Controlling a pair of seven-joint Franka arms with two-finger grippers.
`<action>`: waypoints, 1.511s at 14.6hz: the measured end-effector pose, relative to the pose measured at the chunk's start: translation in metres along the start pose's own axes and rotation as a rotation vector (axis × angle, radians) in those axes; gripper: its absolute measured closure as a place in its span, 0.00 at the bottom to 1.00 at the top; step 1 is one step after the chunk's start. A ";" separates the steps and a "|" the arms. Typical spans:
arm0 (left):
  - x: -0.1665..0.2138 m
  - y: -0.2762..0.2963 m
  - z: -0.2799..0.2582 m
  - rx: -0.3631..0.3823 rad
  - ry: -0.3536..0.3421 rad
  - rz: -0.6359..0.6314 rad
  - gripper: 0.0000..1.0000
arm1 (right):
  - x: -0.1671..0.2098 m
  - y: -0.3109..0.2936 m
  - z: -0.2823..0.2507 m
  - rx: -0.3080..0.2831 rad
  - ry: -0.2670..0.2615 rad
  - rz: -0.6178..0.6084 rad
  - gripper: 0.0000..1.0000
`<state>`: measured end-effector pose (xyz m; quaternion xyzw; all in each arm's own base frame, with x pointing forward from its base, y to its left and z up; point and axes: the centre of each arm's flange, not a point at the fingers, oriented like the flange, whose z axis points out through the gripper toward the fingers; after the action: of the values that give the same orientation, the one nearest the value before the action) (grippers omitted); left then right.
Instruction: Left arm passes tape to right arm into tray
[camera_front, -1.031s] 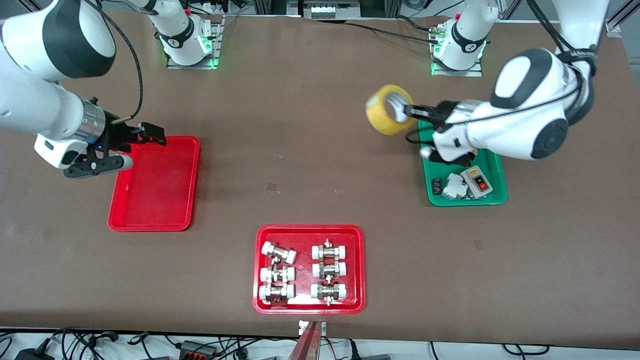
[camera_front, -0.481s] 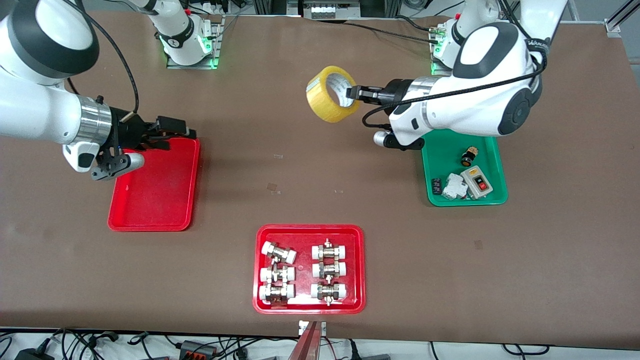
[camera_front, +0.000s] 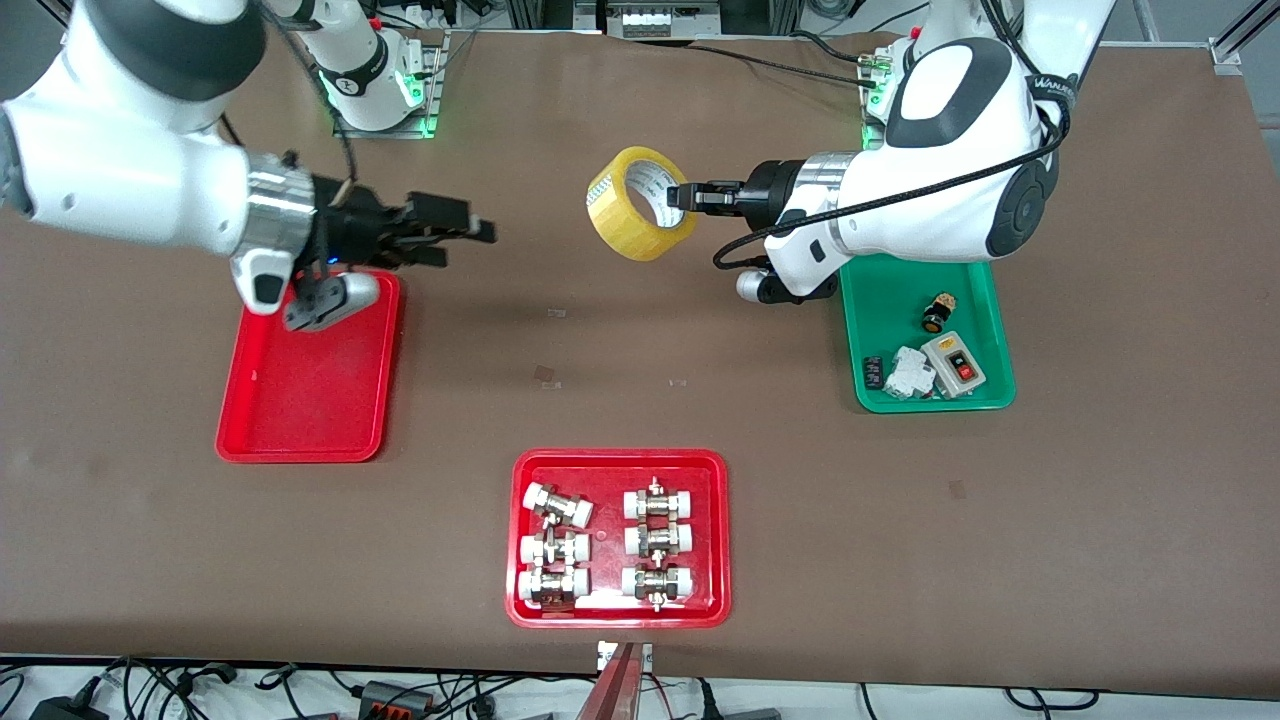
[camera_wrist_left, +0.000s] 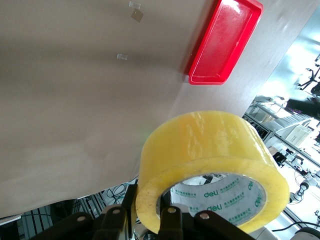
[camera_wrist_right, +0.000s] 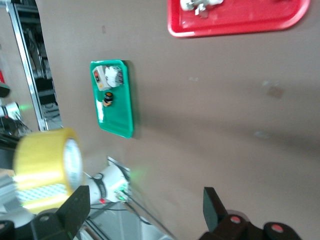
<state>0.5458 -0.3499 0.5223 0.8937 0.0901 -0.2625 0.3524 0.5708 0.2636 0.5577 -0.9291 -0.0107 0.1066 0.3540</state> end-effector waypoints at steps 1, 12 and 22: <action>0.000 0.000 0.000 0.000 0.000 0.000 0.78 | -0.005 -0.017 0.003 0.034 -0.007 0.018 0.00; 0.001 0.001 -0.002 -0.004 0.007 -0.001 0.78 | -0.013 -0.082 0.075 0.140 0.010 0.021 0.00; 0.001 0.001 -0.004 -0.006 0.009 0.000 0.78 | -0.013 -0.081 0.086 0.132 -0.009 0.023 0.00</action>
<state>0.5483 -0.3479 0.5249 0.8939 0.0926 -0.2581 0.3547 0.5454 0.3795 0.5514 -0.9032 0.0056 0.1156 0.4132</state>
